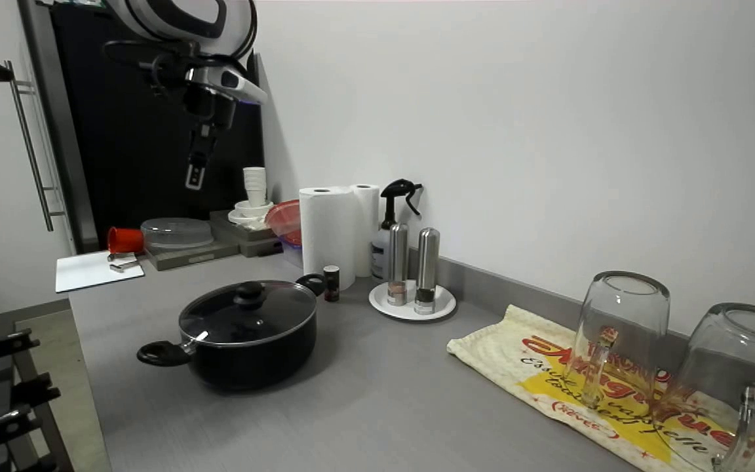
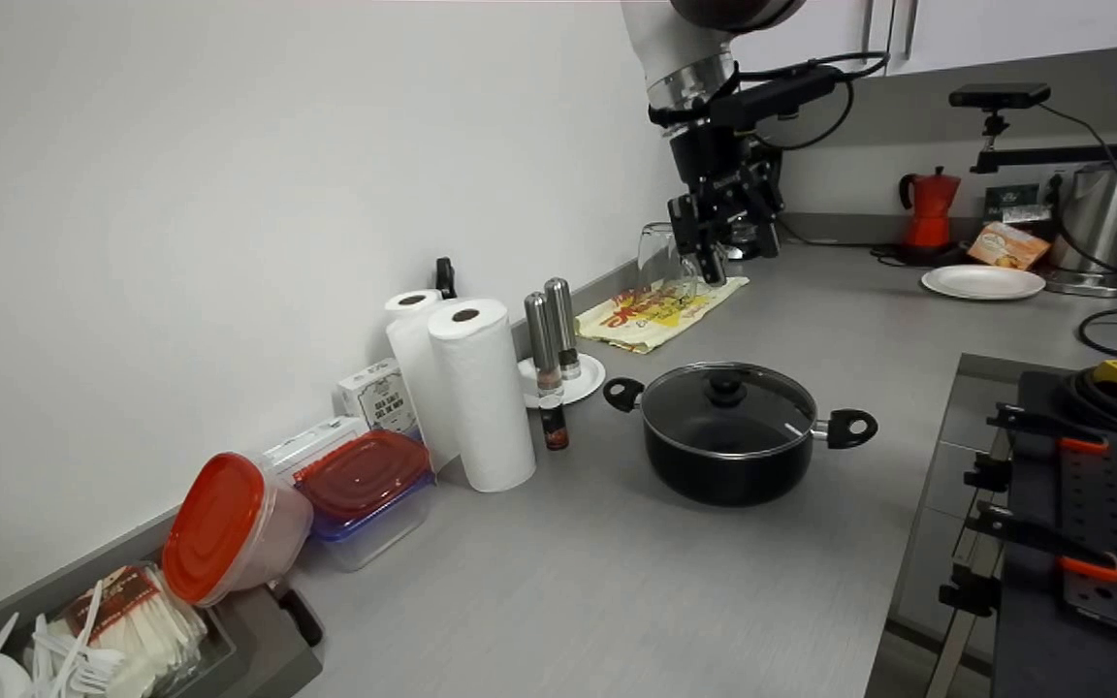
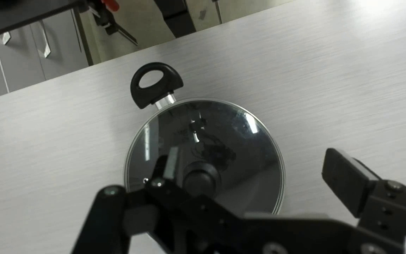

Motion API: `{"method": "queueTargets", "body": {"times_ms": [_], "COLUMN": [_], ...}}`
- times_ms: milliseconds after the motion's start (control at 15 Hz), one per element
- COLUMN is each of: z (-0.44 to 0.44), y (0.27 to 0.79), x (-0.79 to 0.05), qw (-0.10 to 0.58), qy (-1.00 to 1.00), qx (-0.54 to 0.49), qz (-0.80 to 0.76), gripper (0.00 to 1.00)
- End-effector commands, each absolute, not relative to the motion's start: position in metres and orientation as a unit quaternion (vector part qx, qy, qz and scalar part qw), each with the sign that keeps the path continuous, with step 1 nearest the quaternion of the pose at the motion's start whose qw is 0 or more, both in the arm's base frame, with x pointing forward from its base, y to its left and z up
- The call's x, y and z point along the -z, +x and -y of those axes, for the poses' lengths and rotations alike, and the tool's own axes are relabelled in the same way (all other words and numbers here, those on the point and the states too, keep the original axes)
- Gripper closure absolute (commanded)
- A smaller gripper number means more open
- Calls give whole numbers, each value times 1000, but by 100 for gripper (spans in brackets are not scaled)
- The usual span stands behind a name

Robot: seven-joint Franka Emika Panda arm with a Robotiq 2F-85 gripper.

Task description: Take the lid off of the pot

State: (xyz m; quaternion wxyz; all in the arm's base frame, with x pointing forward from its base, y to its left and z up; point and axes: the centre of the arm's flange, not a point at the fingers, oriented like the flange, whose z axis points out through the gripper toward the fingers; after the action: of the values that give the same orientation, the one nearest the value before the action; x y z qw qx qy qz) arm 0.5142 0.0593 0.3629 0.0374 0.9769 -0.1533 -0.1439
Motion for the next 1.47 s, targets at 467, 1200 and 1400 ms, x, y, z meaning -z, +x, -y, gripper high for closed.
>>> {"method": "queueTargets", "body": {"times_ms": [467, 1200, 1400], "z": [-12, -17, -39], "y": [472, 541, 558], "x": [-238, -356, -365], "qw": [-32, 24, 11], "qy": [935, 948, 946], "qx": [233, 35, 28], "qz": [265, 317, 324], "gripper": [0, 0, 0]}}
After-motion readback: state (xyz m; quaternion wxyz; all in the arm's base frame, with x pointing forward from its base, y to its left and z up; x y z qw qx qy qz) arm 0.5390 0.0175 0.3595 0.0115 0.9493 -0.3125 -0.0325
